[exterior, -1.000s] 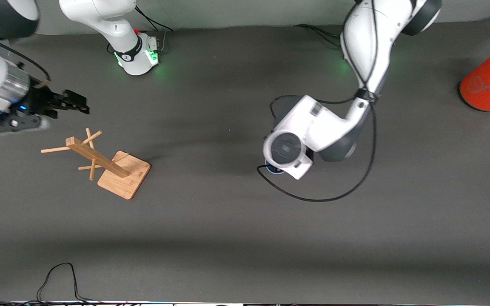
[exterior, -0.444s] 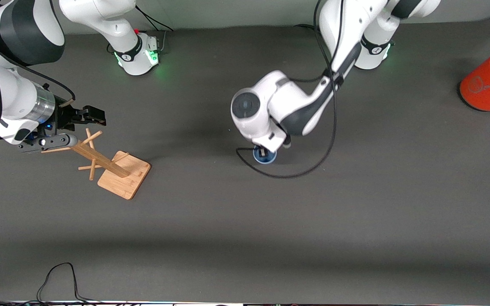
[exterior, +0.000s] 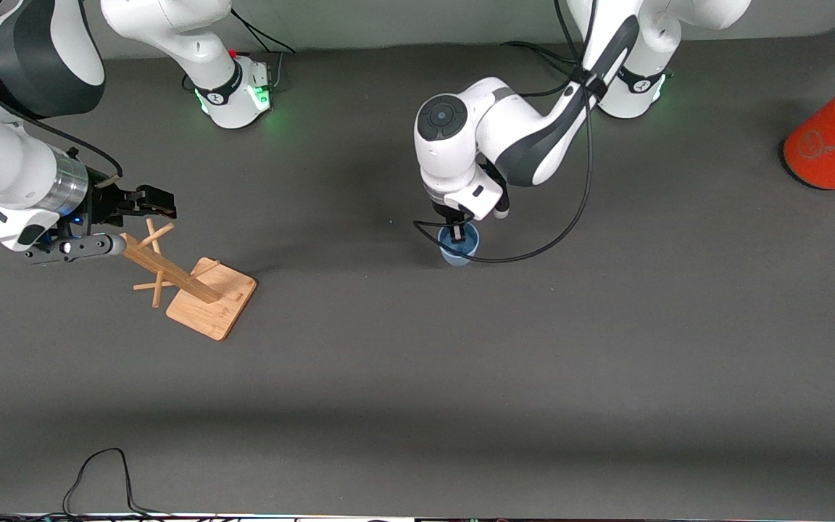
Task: Rotate and upright cup with both arms
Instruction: 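Lower the upright cup onto the table with the left gripper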
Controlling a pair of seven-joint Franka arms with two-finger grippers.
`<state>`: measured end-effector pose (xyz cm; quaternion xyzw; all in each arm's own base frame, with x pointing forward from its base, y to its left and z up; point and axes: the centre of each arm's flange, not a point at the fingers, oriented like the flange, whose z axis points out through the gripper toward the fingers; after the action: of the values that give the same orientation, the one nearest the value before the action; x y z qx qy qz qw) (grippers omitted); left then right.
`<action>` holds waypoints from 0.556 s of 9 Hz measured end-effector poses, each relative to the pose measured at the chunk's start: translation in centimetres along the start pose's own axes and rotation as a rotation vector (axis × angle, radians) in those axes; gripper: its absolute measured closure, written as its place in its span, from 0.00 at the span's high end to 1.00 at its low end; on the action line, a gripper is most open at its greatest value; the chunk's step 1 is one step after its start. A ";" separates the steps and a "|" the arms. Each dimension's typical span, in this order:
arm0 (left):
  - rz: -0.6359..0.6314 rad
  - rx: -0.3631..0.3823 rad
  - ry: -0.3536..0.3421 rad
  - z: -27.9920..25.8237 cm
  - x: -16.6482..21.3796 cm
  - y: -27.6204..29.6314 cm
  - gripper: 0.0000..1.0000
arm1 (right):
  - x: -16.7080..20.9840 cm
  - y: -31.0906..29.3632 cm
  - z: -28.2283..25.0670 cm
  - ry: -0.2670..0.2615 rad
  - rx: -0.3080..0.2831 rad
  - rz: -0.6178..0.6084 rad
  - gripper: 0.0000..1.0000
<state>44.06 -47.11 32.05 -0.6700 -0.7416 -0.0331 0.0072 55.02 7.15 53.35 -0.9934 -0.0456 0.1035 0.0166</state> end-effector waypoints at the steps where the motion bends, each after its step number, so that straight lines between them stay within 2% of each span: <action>1: 0.016 -0.004 -0.013 1.2 -0.3 -0.9 0.09 | 0.0 0.0 -0.1 0.001 0.000 0.000 1.00; 5: 0.105 -0.036 -0.020 4.6 -1.9 -4.5 0.09 | -0.1 -0.3 -0.2 -0.008 -0.001 -0.005 1.00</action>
<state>39.92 -49.13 27.21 -0.7082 -0.7048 -0.0394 -0.0105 54.91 7.40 53.53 -0.9929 -0.0481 0.1075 0.0161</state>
